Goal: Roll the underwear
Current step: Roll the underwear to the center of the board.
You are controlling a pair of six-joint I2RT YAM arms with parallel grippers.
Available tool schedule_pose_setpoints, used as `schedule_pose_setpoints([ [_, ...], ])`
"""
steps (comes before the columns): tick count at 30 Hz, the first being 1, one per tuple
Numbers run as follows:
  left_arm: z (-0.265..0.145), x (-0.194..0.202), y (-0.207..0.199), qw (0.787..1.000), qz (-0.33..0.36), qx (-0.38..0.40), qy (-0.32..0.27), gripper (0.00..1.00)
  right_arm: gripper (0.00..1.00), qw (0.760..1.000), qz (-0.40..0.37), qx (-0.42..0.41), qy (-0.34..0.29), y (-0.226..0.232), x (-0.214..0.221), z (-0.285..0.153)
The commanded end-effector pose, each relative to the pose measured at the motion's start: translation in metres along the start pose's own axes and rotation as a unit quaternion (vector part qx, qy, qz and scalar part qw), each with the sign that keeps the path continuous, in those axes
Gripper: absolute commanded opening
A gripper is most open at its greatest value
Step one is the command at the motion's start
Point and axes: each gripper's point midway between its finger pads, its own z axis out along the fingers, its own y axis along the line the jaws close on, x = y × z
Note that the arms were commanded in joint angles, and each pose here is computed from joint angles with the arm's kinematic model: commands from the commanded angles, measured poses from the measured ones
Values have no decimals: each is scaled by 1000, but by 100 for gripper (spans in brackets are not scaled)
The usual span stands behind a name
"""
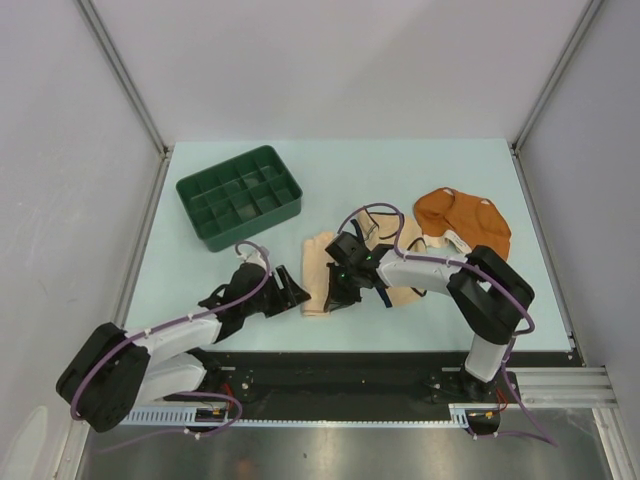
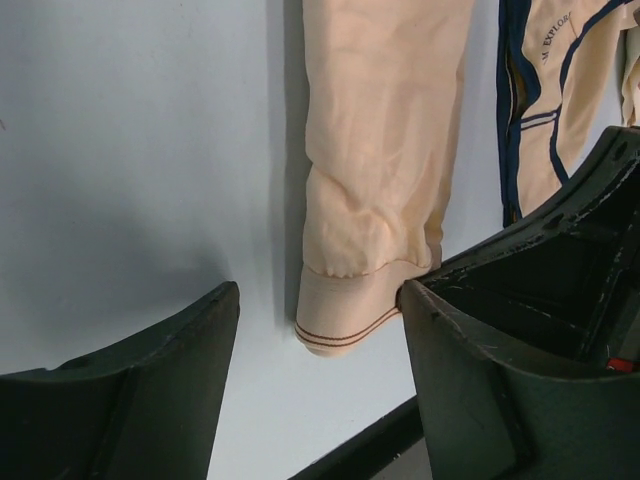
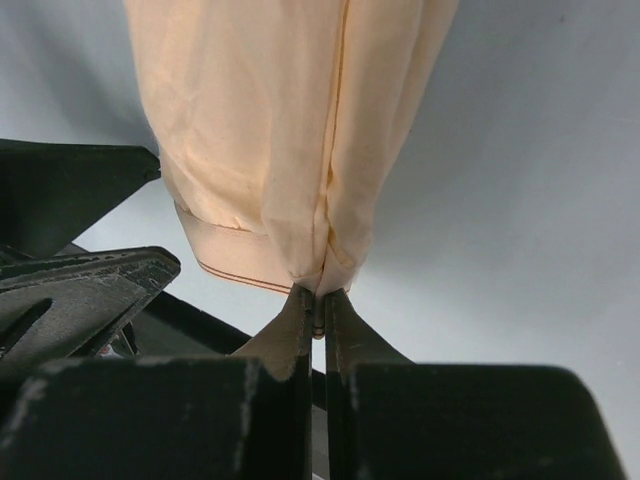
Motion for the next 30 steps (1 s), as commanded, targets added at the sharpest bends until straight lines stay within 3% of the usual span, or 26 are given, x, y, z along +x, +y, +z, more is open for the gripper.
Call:
schedule_pose_setpoints([
  [1,1,4,-10,999,-25,30,-1,69,0,1000,10,-11,-2,5,-2,6],
  [6,6,14,-2,999,-32,16,15,57,0,1000,11,-12,-5,5,-4,5],
  [13,13,21,-7,999,-34,26,20,51,0,1000,12,-13,-3,5,-4,5],
  [16,16,18,-7,999,-26,25,17,39,0,1000,10,-8,-6,3,-5,4],
  [17,17,17,-10,999,-24,28,16,28,0,1000,11,-8,-7,3,-5,3],
  [23,23,12,-22,999,-10,39,21,0,0,1000,3,-5,-6,0,-6,2],
  [27,21,12,-22,999,3,26,33,1,1,1000,-15,-6,-16,-2,-11,-6],
  [30,20,12,-23,999,10,17,46,1,18,998,-51,-12,-34,-2,-20,-21],
])
